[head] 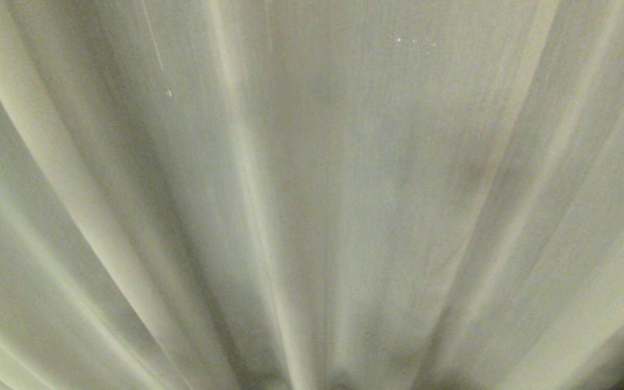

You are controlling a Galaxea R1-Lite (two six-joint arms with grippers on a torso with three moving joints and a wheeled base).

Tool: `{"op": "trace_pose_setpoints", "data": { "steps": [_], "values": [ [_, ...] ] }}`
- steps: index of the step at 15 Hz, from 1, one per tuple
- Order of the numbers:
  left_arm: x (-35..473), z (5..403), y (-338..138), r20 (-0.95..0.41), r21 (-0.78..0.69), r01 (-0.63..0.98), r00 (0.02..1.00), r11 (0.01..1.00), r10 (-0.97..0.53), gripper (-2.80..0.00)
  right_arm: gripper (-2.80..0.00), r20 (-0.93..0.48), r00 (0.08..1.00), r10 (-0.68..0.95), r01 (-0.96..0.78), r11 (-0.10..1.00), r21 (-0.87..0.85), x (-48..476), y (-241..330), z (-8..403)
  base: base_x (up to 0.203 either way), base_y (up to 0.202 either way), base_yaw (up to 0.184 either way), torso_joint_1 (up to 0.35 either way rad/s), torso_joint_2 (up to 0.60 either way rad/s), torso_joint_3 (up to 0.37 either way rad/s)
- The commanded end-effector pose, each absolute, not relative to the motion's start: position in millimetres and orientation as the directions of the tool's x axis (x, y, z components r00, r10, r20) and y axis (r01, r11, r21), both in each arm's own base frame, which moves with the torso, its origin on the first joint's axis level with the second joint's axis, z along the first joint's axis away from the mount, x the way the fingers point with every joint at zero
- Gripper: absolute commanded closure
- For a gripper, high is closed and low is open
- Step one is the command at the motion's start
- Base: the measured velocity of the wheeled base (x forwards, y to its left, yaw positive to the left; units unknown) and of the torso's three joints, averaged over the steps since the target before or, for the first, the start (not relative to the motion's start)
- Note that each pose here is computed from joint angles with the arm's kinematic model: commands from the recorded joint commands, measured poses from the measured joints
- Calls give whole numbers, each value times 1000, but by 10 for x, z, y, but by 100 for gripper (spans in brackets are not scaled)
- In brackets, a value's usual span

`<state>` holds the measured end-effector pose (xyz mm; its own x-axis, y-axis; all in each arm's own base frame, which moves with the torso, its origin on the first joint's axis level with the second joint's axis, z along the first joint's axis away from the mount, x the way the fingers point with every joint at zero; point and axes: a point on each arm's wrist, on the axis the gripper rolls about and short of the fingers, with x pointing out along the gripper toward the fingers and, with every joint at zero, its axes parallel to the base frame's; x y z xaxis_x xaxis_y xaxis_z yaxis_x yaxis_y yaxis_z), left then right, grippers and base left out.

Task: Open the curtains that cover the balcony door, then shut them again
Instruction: Close the outer curtains on both sides

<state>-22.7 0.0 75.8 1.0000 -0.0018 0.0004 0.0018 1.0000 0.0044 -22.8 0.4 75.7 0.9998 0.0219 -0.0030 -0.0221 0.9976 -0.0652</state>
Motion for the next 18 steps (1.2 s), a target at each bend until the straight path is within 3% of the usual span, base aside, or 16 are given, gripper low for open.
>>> {"op": "trace_pose_setpoints", "data": {
  "steps": [1, 5, 14, 18],
  "values": [
    [-228, 760, -1, 5, 5, 3, 1000, 1000, -3, -280, 0, -3, 1000, 23, -23, 998, -66, -228, 4, 756, 0, -191, 3, 2, 7, 3],
    [-228, 760, 0, 5, 3, 2, 1000, 1000, -2, -280, 0, -3, 1000, 23, -23, 998, -66, -228, 4, 756, 0, -138, 3, 5, 3, 3],
    [-228, 760, 0, 5, 2, 2, 1000, 1000, -2, -280, 0, 0, 1000, 23, -23, 999, -49, -228, 4, 760, 0, 0, 0, 0, 0, 0],
    [-228, 760, 0, 5, 2, 2, 1000, 1000, -2, -280, 0, 182, 983, 8, -5, 1000, -21, -352, 0, 1162, 0, 0, 0, 0, 0, 0]
  ]
}}
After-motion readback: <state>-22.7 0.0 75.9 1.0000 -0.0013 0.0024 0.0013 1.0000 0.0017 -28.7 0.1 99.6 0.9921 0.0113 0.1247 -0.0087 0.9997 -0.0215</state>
